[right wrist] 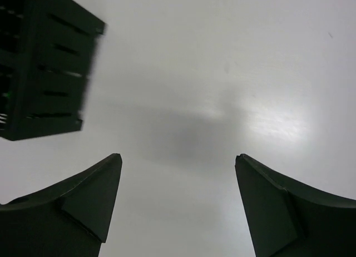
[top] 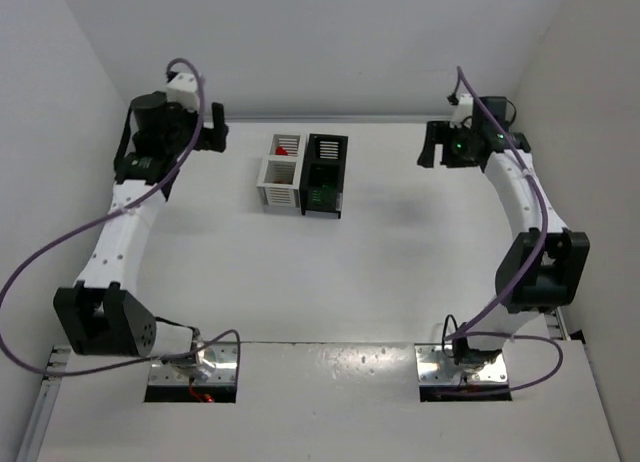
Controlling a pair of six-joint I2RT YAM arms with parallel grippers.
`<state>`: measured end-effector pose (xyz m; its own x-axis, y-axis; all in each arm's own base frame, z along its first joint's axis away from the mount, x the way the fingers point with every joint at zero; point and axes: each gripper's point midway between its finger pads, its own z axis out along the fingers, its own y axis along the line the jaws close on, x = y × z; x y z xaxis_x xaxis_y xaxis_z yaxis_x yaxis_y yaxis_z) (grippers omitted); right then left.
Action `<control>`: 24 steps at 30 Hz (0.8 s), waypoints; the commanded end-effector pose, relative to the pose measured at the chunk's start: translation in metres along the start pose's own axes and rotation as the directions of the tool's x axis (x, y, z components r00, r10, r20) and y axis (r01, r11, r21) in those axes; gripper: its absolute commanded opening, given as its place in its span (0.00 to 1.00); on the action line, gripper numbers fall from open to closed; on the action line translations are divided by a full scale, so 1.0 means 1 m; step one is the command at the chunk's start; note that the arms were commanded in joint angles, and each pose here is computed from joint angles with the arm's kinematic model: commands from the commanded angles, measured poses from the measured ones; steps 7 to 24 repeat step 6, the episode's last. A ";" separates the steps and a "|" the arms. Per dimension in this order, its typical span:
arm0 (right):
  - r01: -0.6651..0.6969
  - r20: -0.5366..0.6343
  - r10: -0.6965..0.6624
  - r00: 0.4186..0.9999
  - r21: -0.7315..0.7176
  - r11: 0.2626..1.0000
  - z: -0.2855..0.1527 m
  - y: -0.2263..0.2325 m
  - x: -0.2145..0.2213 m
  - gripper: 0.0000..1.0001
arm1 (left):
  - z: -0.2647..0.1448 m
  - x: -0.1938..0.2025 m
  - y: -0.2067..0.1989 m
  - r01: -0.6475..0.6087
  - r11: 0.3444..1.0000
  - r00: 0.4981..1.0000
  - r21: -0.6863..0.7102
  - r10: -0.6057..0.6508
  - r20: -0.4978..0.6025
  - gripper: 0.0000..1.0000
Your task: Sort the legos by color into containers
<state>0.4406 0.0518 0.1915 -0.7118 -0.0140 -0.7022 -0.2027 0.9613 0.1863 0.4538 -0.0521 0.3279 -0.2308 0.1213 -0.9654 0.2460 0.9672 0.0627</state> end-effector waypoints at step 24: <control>-0.075 0.004 0.075 0.997 0.080 0.994 -0.013 -0.055 0.051 0.83 | -0.060 0.102 0.060 0.095 0.978 0.982 -0.186 -0.122 -0.141 1.00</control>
